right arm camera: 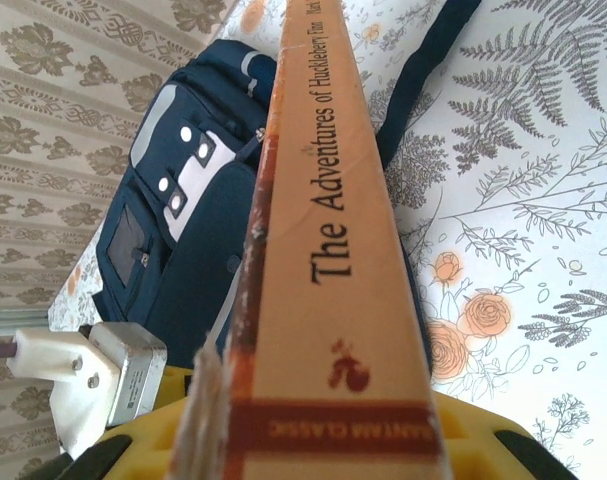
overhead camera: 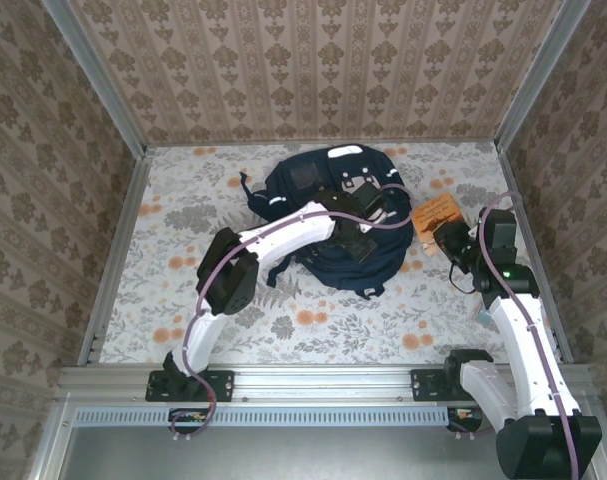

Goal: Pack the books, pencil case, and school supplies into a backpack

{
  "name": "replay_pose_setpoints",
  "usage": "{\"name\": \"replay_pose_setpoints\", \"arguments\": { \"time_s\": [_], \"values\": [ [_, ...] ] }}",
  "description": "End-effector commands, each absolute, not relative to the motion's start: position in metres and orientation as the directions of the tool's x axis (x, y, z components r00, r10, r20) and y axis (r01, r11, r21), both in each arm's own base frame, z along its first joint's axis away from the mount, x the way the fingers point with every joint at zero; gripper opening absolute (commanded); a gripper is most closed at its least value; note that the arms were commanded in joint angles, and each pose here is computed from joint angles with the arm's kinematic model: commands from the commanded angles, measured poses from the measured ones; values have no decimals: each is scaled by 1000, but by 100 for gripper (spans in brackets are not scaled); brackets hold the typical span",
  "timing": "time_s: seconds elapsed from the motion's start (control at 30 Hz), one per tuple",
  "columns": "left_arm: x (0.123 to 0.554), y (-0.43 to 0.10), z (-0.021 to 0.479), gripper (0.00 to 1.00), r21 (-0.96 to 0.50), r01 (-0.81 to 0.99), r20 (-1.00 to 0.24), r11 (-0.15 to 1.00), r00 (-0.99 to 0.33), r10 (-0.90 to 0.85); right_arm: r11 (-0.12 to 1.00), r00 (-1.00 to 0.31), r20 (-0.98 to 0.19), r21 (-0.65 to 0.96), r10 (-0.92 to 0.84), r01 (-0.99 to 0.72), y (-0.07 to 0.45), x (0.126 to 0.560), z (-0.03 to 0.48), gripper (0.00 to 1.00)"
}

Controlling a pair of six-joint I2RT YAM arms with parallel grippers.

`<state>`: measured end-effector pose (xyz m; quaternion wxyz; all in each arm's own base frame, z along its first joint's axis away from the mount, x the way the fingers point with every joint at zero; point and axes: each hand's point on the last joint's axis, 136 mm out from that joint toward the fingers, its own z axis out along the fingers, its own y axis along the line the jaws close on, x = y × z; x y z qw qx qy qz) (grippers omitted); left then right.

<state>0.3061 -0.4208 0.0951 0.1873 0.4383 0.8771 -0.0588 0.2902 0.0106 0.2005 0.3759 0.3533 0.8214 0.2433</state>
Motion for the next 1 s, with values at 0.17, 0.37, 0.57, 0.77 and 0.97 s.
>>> {"name": "replay_pose_setpoints", "arguments": {
  "time_s": [0.17, 0.37, 0.57, 0.77, 0.97],
  "values": [
    [317, -415, 92, 66, 150, 814, -331, 562, -494, 804, 623, -465, -450, 704, 763, 340, 16, 296, 211, 25],
    [327, -414, 100, 39, 193, 792, -353, 579, -495, 794, 622, -464, -450, 706, 763, 339, 17, 295, 212, 25],
    [336, -413, 134, 18, 238, 765, -422, 598, -473, 773, 641, -458, -472, 685, 753, 348, 12, 291, 216, 26],
    [351, -408, 190, 11, 308, 695, -547, 650, -429, 719, 677, -430, -530, 637, 731, 368, 1, 280, 225, 27],
    [364, -405, 243, 8, 327, 616, -688, 716, -365, 628, 693, -440, -543, 630, 715, 349, 4, 269, 230, 27]
  ]
}}
